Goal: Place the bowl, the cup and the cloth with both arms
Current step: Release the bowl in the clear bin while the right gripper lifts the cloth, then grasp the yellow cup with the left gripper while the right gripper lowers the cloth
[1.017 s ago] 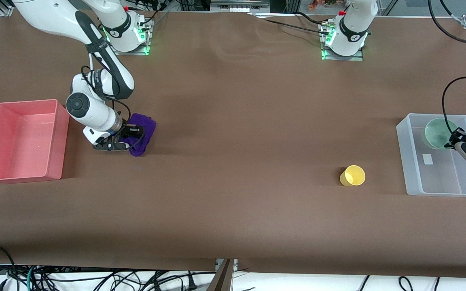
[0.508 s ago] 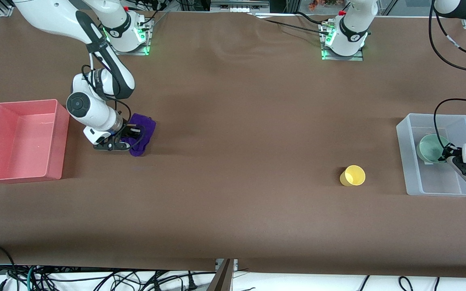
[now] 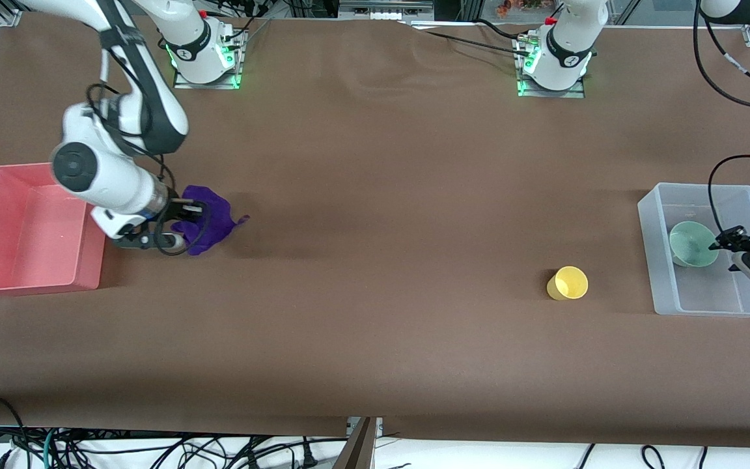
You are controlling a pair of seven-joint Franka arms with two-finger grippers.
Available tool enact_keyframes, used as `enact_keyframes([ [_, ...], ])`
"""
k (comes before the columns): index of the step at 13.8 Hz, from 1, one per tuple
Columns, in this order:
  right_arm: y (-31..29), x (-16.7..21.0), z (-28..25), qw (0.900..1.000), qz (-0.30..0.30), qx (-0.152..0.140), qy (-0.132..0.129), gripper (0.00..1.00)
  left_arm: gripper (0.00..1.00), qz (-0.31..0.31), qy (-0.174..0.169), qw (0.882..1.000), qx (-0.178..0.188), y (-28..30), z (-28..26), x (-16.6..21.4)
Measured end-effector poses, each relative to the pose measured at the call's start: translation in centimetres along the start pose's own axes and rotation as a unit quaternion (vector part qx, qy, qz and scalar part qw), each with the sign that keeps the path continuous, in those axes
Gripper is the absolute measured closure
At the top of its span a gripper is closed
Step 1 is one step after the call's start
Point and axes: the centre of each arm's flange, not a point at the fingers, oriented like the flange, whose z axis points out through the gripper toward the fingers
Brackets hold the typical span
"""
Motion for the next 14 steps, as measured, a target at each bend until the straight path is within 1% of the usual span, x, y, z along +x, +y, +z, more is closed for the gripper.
enact_keyframes([
  [1,1.1,0.2,-2.7,1.0,-0.009,-0.003,-0.008,0.96,0.1,0.006,0.002,1.0,-0.003,1.0,-2.4,1.0],
  [2,2.6,0.4,-5.0,1.0,-0.017,-0.005,-0.016,0.96,0.01,0.008,0.005,1.0,-0.007,2.3,-4.7,2.4],
  [4,6.8,0.6,-8.0,0.999,-0.038,-0.006,-0.029,0.96,0.0,-0.006,0.01,1.0,-0.017,5.5,-8.0,6.6],
  [6,13.1,0.3,-8.9,0.997,-0.07,-0.005,-0.039,0.96,0.0,-0.05,0.013,0.998,-0.031,8.7,-8.7,11.7],
  [9,22.9,-1.0,-8.7,0.994,-0.102,-0.004,-0.044,0.96,0.0,-0.145,0.002,0.988,-0.047,12.3,-7.2,17.6],
  [11,26.4,-1.9,-8.6,0.992,-0.111,-0.015,-0.051,0.96,0.0,-0.191,-0.011,0.98,-0.051,14.3,-5.6,20.9],
  [12,27.5,-2.2,-8.6,0.992,-0.115,-0.019,-0.052,0.96,0.0,-0.21,-0.011,0.976,-0.048,15.2,-5.0,22.6],
  [14,29.9,-2.6,-8.6,0.991,-0.126,-0.025,-0.045,0.96,0.0,-0.247,-0.003,0.968,-0.041,16.4,-3.3,25.3],
])
